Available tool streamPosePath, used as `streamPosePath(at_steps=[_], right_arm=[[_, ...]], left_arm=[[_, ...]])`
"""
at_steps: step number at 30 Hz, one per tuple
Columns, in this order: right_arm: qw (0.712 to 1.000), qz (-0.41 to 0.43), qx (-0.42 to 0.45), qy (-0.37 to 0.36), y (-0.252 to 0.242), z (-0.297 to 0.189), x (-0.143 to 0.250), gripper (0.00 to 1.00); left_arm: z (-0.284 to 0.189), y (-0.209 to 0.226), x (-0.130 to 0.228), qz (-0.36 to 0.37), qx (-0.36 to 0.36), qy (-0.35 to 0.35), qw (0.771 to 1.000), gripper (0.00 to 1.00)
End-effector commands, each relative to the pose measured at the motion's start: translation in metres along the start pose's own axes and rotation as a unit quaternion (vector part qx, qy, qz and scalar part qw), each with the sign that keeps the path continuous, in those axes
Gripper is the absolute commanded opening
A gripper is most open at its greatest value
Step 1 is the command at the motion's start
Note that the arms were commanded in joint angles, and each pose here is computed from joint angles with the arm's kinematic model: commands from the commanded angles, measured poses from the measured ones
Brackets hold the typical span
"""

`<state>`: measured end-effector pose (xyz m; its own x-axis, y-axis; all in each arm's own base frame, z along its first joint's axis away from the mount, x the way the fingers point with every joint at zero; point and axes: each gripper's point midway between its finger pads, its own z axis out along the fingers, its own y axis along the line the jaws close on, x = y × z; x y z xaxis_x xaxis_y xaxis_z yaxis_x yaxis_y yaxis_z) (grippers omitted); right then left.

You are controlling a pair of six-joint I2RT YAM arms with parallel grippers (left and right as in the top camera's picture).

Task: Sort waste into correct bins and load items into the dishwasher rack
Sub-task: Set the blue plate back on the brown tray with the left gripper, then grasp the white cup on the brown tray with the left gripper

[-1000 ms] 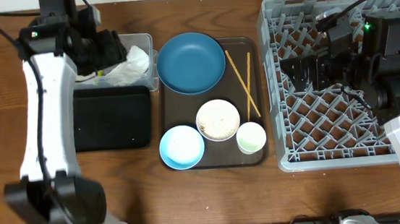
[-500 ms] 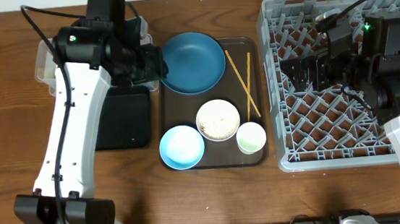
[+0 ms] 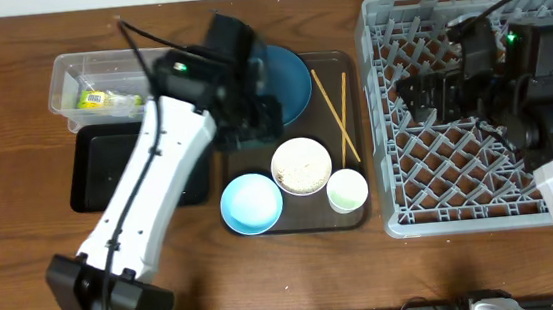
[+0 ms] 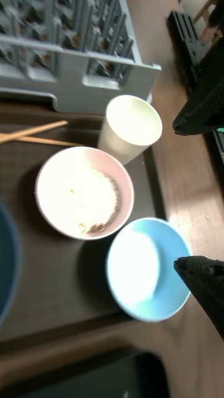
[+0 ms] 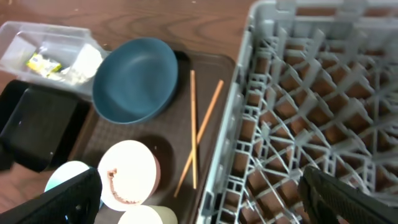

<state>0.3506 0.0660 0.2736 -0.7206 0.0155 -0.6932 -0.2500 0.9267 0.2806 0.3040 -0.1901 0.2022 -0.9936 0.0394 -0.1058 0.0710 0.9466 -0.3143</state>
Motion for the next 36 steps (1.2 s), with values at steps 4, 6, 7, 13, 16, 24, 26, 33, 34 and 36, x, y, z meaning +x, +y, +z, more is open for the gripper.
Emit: streamPosePath(at_steps=[4,6,7,13,16,24,26,33,34,36], right_arm=[[0.999,0.04,0.029,-0.004,-0.02,-0.012,-0.001,0.99],[0.998,0.045,0.033,-0.002,-0.024,-0.013,0.0,0.99],[0.998,0.047,0.034,-0.001,-0.025,-0.013,0.001,0.99],[0.998,0.05,0.034,0.006,-0.025,-0.013,0.005,0.99],[0.998,0.052,0.034,0.011,-0.024,-0.013,0.007,0.98],[0.998,0.053,0.034,0.014,-0.024,-0.013,0.008,0.98],[0.998,0.053,0.034,0.014,-0.024,-0.013,0.009,0.98],[0.998,0.054,0.034,0.016,-0.024,-0.013,0.009,0.98],[0.998,0.054,0.034,0.016,-0.024,-0.013,0.009,0.98],[0.998,0.054,0.034,0.016,-0.024,-0.013,0.009,0.98]], left_arm=[[0.038,-0.015,0.027,-0.02,-0.03,0.025,0.999,0.65],[0.049,-0.027,0.034,-0.003,-0.029,0.023,0.999,0.65],[0.054,-0.032,0.037,0.006,-0.031,0.019,0.999,0.65],[0.085,-0.057,0.051,0.043,-0.04,-0.001,0.998,0.64],[0.1,-0.055,0.057,0.036,-0.042,0.003,0.998,0.64],[0.123,-0.048,0.058,0.041,-0.037,-0.002,0.998,0.56],[0.127,-0.046,0.059,0.04,-0.039,0.001,0.998,0.55],[0.146,-0.044,0.069,0.044,-0.053,0.026,0.997,0.45],[0.148,-0.045,0.07,0.047,-0.054,0.029,0.997,0.44],[0.153,-0.049,0.074,0.055,-0.054,0.032,0.997,0.4]])
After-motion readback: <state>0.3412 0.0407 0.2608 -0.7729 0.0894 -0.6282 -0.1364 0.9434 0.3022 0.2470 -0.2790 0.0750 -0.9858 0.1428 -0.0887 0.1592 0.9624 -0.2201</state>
